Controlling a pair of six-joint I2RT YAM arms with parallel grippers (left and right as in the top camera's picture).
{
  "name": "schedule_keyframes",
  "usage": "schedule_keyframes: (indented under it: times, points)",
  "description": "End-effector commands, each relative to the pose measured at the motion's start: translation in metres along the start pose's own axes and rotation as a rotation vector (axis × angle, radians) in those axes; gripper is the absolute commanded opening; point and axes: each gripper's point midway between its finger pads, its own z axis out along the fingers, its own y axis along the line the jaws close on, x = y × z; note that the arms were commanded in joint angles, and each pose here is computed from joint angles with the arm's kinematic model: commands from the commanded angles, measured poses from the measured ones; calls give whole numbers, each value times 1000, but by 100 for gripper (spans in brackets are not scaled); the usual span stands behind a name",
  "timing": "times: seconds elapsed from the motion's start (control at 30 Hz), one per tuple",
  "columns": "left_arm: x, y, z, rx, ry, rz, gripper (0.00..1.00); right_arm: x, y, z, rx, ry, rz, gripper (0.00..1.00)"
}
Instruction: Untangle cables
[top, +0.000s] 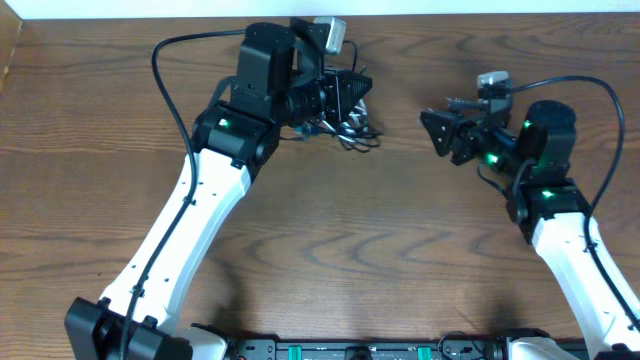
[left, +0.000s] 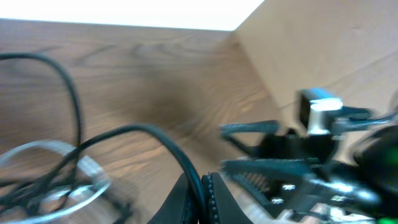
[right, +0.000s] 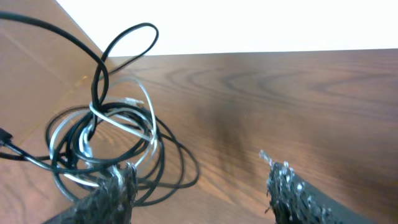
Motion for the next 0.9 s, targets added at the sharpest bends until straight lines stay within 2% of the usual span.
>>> schedule_keyframes:
  times: [0.0, 0.37, 0.6, 0.87]
  points:
    - [-8, -21, -9, 112, 4, -32, 8, -7, 23, 10, -86, -14, 31, 65]
    - [-18, -13, -13, 97, -27, -54, 8, 10, 54, 47, -217, 3, 37, 66]
    - [-20, -14, -14, 102, -35, -58, 8, 29, 44, 67, -203, 41, 105, 65]
    - [-20, -15, -14, 106, -32, -75, 7, 27, 55, 78, -273, -1, 55, 68]
